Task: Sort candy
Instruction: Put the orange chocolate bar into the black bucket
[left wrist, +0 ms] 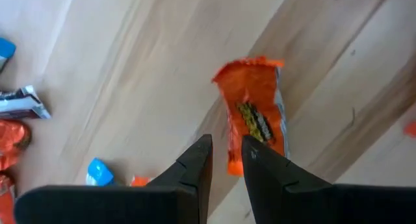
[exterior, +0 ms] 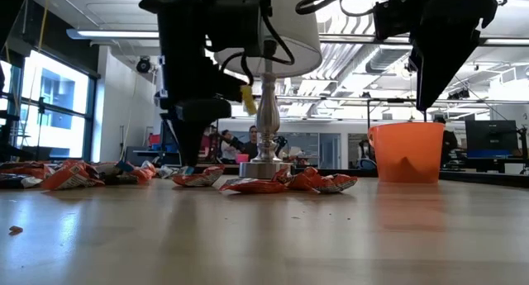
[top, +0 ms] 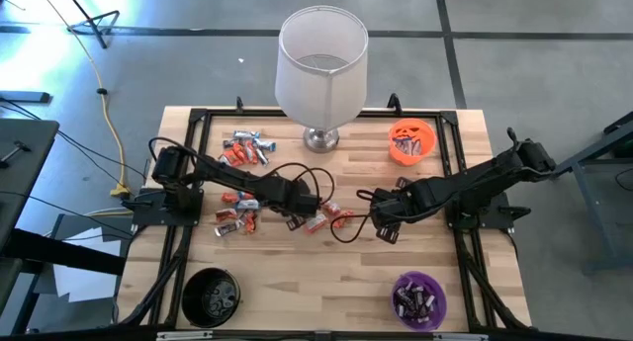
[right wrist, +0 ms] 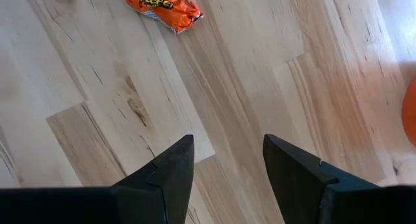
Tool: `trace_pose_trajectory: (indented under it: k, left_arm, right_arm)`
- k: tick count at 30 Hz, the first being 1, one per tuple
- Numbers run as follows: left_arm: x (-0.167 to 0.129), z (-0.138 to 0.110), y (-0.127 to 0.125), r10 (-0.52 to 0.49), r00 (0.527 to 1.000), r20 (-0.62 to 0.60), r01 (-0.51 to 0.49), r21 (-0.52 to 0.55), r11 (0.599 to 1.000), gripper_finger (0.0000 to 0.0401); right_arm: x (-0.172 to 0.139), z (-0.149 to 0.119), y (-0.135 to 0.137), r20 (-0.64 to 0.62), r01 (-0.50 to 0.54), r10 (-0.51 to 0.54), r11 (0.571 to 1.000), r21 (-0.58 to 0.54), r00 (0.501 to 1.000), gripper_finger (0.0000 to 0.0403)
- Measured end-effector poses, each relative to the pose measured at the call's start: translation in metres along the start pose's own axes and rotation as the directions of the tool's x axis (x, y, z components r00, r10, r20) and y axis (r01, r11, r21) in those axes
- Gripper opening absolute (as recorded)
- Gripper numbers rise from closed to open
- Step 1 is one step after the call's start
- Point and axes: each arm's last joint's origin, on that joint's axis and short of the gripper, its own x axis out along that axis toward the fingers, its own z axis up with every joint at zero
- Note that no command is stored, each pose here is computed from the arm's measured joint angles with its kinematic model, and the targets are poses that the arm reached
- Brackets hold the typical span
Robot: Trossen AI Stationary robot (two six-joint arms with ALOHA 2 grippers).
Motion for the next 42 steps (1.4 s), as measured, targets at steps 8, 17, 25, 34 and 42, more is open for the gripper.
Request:
trace_pose_trajectory:
  k: [8,17,25,34,42]
  left_arm:
    - [0.001,0.006,0.000,-0.022,0.999,0.035,0.023,-0.049,0.999,0.0097]
    - [0.004,0.009,0.000,-0.031,0.998,0.049,0.035,-0.069,0.997,0.0157]
    - [0.032,0.017,-0.007,-0.044,0.999,0.023,0.046,-0.113,0.993,0.0161]
    - [0.041,0.018,-0.008,-0.021,1.000,0.023,0.023,-0.109,0.994,0.0143]
    - [0.037,0.013,-0.014,-0.013,0.999,0.037,0.017,-0.104,0.994,0.0022]
  right_arm:
    - [0.000,0.000,0.000,0.000,0.000,0.000,1.000,0.000,1.000,0.0180]
    - [0.000,0.000,0.000,0.000,0.000,0.000,1.000,0.000,1.000,0.0180]
    - [0.000,0.001,0.000,0.006,-0.005,0.005,1.000,0.002,1.000,0.0180]
    - [0.000,0.002,0.001,0.018,-0.014,0.014,1.000,0.005,1.000,0.0180]
    - [0.000,0.002,0.001,0.018,-0.014,0.014,1.000,0.005,1.000,0.0180]
